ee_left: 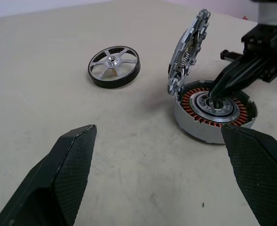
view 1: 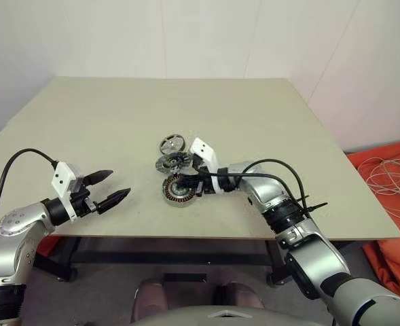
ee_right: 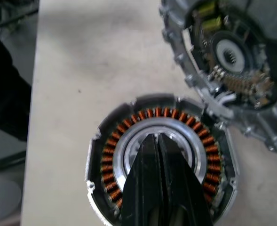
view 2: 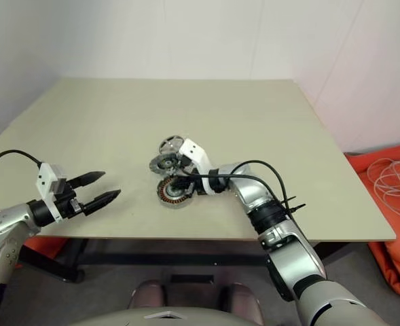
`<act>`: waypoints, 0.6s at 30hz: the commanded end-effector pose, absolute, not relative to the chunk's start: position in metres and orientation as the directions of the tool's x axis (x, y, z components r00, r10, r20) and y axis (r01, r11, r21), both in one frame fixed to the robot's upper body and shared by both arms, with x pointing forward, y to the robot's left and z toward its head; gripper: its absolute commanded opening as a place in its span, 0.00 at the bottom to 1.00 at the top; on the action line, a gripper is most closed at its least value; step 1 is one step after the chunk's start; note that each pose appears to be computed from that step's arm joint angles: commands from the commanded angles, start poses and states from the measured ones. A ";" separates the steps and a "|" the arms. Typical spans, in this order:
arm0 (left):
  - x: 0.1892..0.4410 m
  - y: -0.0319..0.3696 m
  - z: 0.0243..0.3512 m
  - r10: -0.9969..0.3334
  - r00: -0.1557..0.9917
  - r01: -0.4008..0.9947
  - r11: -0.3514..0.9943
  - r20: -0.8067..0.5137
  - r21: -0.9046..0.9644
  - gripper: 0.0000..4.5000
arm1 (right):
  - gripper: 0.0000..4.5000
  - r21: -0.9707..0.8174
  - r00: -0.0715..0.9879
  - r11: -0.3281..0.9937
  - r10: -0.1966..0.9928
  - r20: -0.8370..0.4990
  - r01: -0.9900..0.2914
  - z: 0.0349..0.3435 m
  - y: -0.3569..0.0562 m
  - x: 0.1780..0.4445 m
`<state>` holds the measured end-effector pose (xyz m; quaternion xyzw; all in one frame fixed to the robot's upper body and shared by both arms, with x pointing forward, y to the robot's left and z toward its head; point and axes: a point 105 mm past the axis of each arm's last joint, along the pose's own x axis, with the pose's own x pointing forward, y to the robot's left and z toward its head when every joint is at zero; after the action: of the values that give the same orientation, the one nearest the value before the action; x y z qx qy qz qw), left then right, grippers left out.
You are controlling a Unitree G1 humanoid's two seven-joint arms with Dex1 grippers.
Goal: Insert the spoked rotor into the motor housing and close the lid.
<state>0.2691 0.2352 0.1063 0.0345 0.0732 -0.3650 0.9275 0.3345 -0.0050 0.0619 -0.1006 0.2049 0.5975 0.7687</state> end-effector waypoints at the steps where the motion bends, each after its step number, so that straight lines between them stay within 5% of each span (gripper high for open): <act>1: 0.269 0.234 0.116 -0.680 0.720 0.690 0.722 -0.139 0.040 1.00 | 0.01 0.058 0.242 0.302 0.852 -0.464 -0.951 0.055 -0.010 0.343; 7: 0.270 0.234 0.116 -0.682 0.718 0.692 0.721 -0.139 0.039 1.00 | 0.01 0.089 0.236 0.302 0.869 -0.435 -0.949 0.057 -0.007 0.342; 18: 0.273 0.232 0.117 -0.685 0.716 0.694 0.719 -0.135 0.040 1.00 | 0.01 0.189 0.265 0.306 0.940 -0.214 -0.933 0.105 0.003 0.348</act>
<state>0.2703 0.2340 0.1071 0.0349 0.0720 -0.3670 0.9268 0.3434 0.0001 0.0795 0.0021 0.1853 0.5827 0.7913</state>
